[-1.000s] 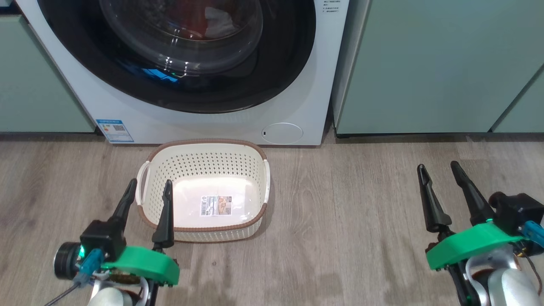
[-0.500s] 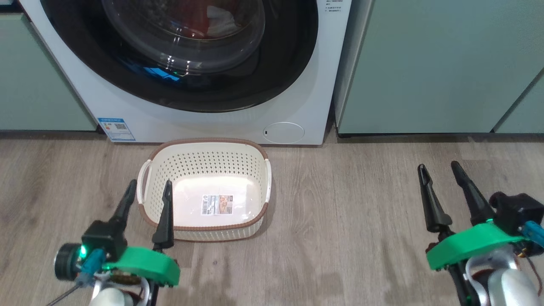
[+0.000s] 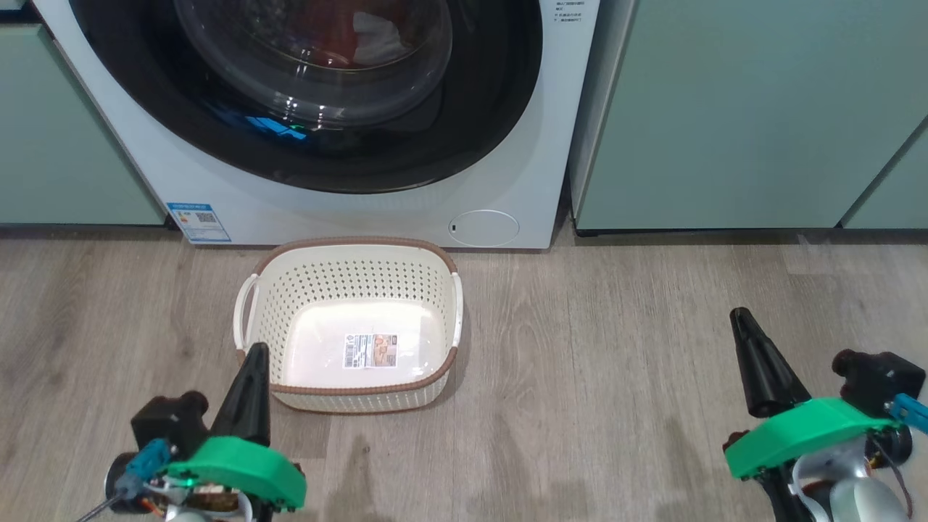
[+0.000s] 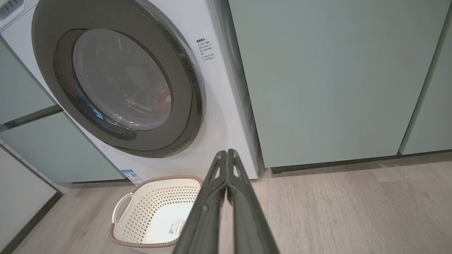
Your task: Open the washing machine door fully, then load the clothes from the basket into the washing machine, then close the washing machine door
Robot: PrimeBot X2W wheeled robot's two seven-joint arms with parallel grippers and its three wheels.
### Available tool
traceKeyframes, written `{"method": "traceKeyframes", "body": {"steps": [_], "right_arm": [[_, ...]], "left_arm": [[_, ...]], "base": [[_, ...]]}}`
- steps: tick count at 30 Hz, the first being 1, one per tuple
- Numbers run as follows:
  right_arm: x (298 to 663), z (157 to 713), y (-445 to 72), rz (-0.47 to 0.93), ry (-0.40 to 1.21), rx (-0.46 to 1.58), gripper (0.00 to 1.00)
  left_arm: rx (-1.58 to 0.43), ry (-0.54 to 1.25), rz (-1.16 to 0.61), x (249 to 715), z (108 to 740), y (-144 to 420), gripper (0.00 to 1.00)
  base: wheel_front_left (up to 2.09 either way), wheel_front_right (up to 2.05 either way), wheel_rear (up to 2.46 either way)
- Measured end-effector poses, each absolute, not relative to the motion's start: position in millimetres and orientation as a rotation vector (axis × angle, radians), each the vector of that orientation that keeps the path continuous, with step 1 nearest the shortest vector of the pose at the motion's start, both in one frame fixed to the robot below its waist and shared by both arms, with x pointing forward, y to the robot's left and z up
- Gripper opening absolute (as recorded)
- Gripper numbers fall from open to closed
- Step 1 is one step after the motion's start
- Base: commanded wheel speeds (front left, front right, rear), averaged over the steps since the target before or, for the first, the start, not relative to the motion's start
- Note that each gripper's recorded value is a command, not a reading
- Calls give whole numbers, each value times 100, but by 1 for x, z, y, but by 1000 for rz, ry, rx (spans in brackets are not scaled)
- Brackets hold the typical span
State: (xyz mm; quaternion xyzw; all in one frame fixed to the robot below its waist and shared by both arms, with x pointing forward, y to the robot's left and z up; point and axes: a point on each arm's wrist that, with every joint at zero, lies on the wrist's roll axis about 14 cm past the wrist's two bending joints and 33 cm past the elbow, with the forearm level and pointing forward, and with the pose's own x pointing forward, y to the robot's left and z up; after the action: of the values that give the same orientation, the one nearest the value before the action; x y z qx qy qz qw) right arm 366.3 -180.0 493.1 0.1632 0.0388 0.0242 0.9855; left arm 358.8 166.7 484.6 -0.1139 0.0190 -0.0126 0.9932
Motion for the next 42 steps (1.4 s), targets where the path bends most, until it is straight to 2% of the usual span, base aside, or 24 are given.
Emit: {"method": "traceKeyframes", "body": {"steps": [42], "right_arm": [[367, 483, -188, -9, 101, 782, 0]], "left_arm": [[-707, 125, 54, 363, 470, 180, 0]], "base": [[0, 0, 0]]}}
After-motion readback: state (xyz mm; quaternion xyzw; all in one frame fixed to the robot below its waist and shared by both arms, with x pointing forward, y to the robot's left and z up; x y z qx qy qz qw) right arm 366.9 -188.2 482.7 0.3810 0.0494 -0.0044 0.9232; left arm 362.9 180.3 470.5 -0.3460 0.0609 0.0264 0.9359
